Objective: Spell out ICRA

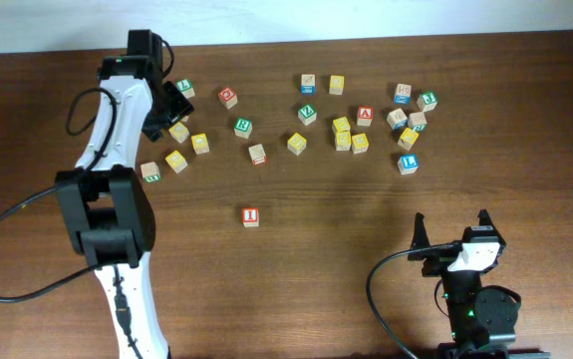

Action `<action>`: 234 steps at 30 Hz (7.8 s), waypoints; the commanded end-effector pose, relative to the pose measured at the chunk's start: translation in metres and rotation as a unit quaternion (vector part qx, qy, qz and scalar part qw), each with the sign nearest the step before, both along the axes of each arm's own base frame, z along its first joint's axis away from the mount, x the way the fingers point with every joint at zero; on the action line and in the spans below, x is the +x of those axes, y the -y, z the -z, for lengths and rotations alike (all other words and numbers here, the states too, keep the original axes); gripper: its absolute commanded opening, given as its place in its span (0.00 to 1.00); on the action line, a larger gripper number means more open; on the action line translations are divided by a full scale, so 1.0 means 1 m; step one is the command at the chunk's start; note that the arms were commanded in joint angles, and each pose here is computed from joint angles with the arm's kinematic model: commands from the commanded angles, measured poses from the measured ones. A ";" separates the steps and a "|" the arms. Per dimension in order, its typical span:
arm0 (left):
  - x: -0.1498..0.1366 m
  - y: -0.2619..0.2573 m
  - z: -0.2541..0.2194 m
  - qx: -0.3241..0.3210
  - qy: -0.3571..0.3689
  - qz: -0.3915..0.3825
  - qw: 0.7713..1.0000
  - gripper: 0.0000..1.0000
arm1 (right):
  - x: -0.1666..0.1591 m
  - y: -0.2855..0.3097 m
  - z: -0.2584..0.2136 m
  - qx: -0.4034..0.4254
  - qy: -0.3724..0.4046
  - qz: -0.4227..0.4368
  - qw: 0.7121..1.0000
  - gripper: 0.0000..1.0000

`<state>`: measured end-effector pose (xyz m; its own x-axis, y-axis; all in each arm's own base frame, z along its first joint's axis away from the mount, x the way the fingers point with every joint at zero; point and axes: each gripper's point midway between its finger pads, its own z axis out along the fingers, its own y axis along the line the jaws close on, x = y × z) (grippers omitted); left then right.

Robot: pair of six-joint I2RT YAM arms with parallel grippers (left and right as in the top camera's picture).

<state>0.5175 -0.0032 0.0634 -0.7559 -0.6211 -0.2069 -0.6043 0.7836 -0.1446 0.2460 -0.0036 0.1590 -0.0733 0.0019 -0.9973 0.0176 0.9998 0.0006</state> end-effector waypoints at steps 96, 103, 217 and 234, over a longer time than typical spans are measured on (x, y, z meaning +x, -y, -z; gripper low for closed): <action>-0.227 0.196 -0.058 -0.127 -0.136 0.386 0.904 0.29 | 0.000 0.003 0.003 0.005 -0.002 0.008 1.000 0.98; -0.214 0.203 -0.002 -0.029 -0.093 0.353 0.931 0.28 | 0.000 0.003 0.003 0.005 -0.002 0.008 1.000 0.98; -0.140 0.073 0.052 0.413 -0.105 0.324 0.845 0.26 | 0.000 0.003 0.003 0.005 -0.002 0.008 1.000 0.98; -0.142 0.064 0.040 0.456 -0.113 0.324 0.821 0.28 | 0.000 0.003 0.003 0.005 -0.002 0.008 1.000 0.98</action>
<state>0.3746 -0.0773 0.0160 -0.9555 0.2402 -0.1712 0.0614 0.7296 0.6811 0.2460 -0.0036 0.1588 -0.0741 0.0046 -0.9972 0.0178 0.9998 0.0033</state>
